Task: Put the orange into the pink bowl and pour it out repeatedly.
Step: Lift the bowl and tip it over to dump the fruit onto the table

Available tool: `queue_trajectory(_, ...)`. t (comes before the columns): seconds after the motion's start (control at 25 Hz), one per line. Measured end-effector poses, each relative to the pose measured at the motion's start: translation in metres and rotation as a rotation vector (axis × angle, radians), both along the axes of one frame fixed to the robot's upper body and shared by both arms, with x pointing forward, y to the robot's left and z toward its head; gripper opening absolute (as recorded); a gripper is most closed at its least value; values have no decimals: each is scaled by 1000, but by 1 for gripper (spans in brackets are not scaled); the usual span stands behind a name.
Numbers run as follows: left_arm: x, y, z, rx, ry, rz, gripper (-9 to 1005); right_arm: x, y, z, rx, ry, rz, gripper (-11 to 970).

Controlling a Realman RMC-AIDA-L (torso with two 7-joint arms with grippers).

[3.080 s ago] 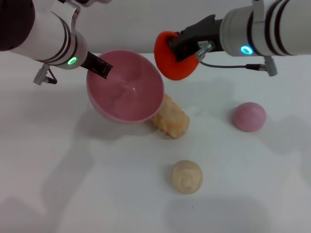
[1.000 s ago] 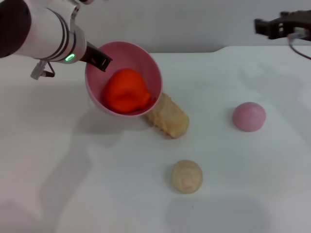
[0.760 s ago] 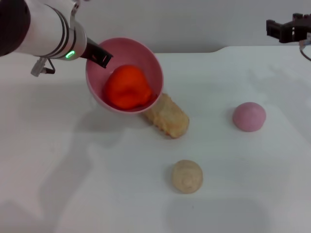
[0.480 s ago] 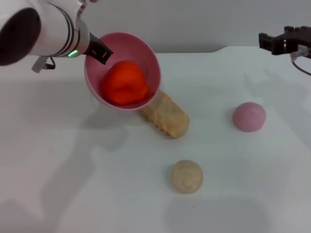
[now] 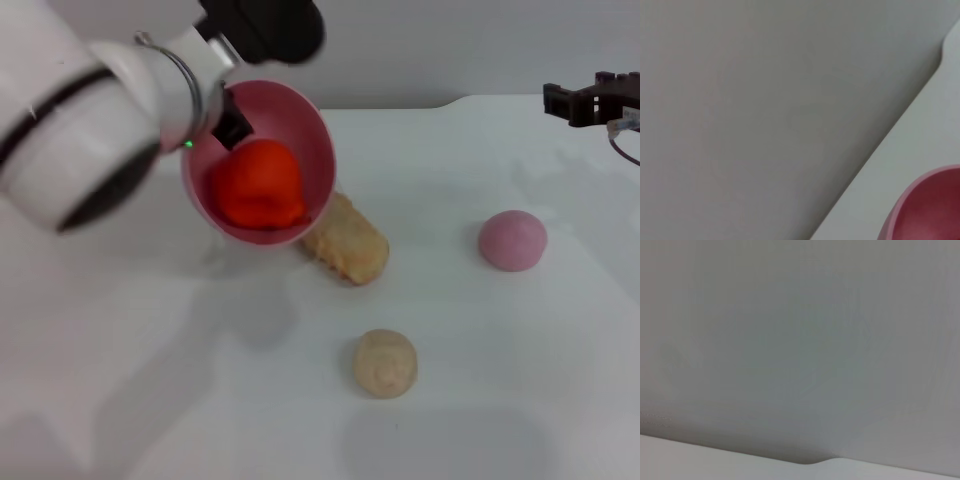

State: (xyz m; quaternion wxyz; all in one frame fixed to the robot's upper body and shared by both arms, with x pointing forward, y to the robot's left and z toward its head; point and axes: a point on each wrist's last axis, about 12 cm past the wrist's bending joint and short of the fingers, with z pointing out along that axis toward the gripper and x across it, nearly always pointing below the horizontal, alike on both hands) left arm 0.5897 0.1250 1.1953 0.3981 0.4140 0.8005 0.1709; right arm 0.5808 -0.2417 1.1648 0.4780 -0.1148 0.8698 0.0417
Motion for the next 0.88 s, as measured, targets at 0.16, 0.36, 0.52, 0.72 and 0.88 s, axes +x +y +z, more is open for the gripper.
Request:
queue_trajectory(0.16,-14,-10,-1,79,-46,-51,42,0,0,0,0,0,-1,617)
queue_trajectory(0.36,-24,-11,-7,188,-80,-58,42,0,-1,-2,-1,8,-2,617)
queue_trajectory(0.52,-31,-13,-8,244,-92,-63,42,-1,-2,-4,-2,17,-6,617)
queue_trajectory(0.72,-48,-22,-12,394,-177,-108,43,-1,0,-5,-5,27,-1,617)
queue_trajectory(0.88,-55,-28,-13,437,-209,-144,43,-1,0,-5,-6,29,1,617)
